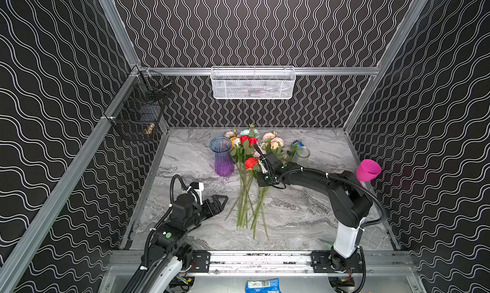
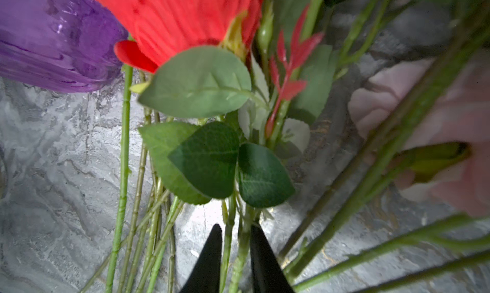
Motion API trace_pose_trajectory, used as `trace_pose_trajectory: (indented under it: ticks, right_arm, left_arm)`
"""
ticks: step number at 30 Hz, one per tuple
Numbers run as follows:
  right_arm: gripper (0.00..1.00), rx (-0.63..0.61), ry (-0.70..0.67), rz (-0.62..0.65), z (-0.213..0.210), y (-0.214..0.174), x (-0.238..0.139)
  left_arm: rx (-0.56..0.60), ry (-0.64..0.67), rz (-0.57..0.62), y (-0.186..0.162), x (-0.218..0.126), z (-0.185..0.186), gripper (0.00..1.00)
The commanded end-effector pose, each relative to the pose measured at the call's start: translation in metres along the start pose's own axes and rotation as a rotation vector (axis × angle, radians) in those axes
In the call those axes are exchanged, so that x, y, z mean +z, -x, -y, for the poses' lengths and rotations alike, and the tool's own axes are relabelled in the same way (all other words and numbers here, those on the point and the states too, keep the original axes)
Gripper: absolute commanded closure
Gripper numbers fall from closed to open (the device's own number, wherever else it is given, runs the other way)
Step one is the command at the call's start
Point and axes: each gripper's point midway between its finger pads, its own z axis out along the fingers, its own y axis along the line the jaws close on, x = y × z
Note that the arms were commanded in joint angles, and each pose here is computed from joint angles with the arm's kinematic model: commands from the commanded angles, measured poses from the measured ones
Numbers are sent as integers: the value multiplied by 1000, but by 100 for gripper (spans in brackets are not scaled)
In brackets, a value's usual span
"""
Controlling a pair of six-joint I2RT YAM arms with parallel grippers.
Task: Arrange the flowers into the vase
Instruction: 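Lower the right gripper onto a pink rose stem and close on it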
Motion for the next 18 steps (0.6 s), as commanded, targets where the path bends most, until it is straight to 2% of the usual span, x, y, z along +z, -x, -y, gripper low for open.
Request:
trace_pose_trajectory:
  ticks: [1,4,6,8,12,18]
  right_arm:
    - [85,25,15,18,-3,7,-1]
    - [88,26,9,32,-2,11,-5]
    - [97,26,-1,44,-1,16,-10]
    - [98,28,-2,63,0,19,-14]
    - [74,39,-1,46,4,17,-11]
    - [71,50,30,3,3,6,0]
  left_arm:
    - [16,-21,19,6,-4,9,2]
    - [24,-22,26,9,-7,13,2]
    - [32,-27,31,11,-9,16,2]
    - [37,-27,31,13,-9,18,2]
    - [47,-21,26,14,-10,19,2]
    - [36,-18,25,9,-10,14,2]
